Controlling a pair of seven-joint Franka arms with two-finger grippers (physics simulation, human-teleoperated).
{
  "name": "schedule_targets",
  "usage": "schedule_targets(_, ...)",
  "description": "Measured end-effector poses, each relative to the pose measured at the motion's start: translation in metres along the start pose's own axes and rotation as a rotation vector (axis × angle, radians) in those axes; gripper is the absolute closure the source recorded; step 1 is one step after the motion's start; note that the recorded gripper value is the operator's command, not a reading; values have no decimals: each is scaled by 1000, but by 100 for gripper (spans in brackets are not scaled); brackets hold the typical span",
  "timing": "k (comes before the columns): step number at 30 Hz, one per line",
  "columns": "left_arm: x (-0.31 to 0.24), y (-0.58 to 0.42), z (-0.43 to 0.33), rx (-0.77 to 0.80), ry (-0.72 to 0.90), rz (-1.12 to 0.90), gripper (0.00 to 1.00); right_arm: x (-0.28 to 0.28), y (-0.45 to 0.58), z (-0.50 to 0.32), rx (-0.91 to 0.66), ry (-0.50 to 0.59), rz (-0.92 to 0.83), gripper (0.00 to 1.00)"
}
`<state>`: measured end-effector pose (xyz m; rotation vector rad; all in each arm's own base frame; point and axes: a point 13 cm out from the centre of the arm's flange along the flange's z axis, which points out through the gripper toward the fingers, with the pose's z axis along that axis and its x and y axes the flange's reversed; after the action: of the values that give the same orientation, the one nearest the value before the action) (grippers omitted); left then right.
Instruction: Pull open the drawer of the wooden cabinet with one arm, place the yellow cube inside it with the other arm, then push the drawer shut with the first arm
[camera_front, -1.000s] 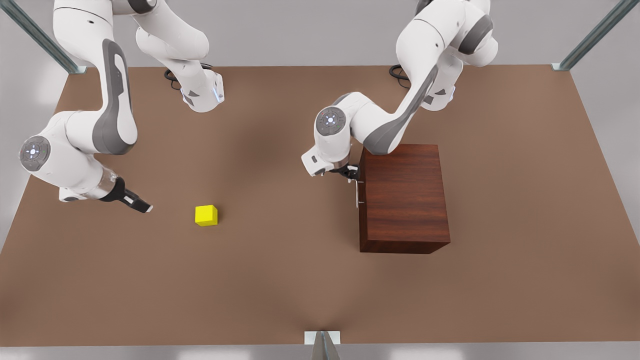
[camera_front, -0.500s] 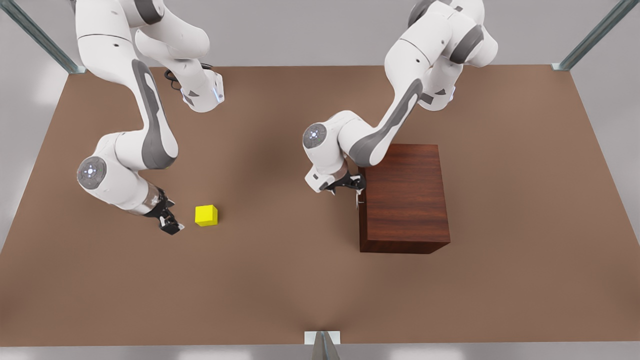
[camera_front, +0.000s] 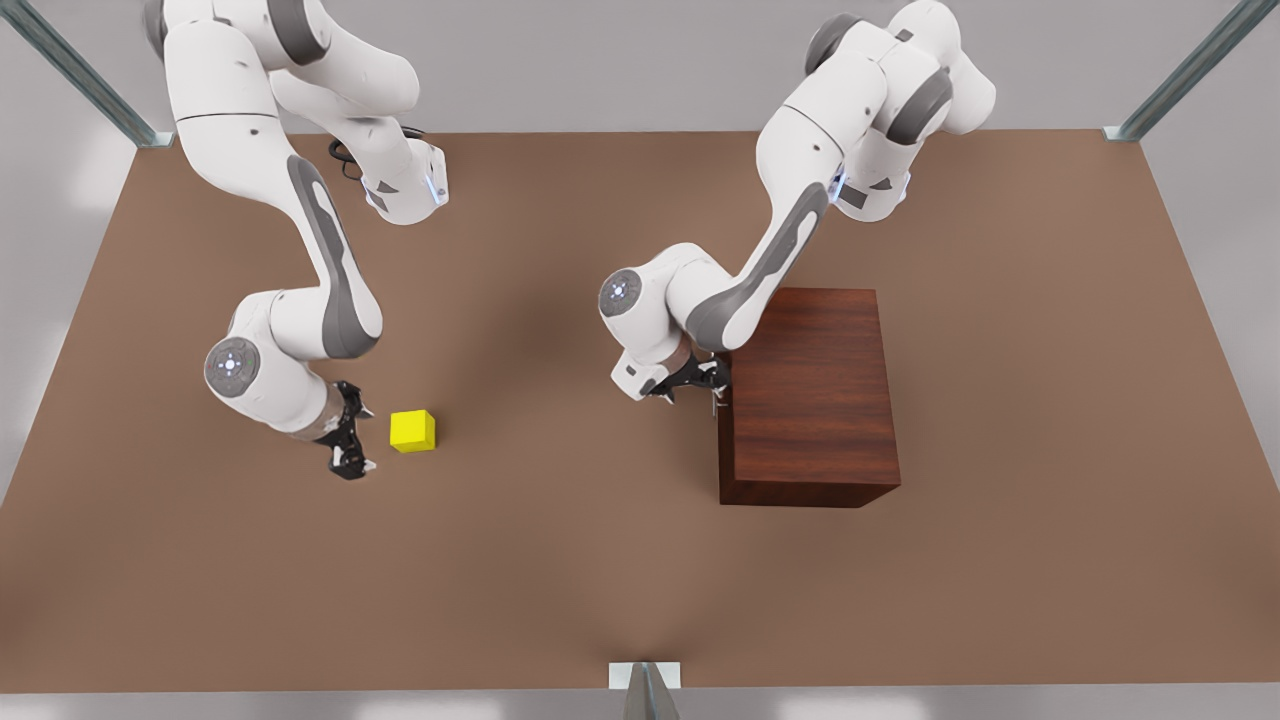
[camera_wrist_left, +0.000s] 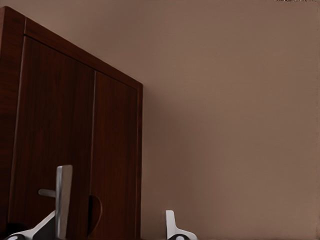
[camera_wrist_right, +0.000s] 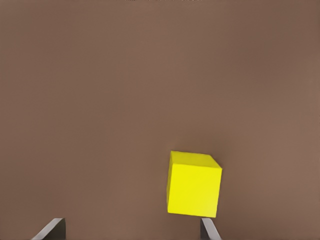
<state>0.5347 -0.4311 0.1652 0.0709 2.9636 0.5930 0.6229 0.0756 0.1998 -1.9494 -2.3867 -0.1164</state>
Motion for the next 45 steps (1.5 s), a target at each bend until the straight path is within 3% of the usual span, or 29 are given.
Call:
schedule_targets(5,-1,-16,-7,41,-17,-28,0,-23,-26,5,-18,-15,106,0)
schedule_targets(16,-1,-50,-25,140,-59,-57,0,-12,-52,55,12,-13,187,0)
schedule_targets(40,6,-97,-63,243,-118,-36,0,20,-53,121,84,-31,170,0)
schedule_targets(45,11,-80,-138,269,-121,-42,0,20,-51,134,80,-29,176,0)
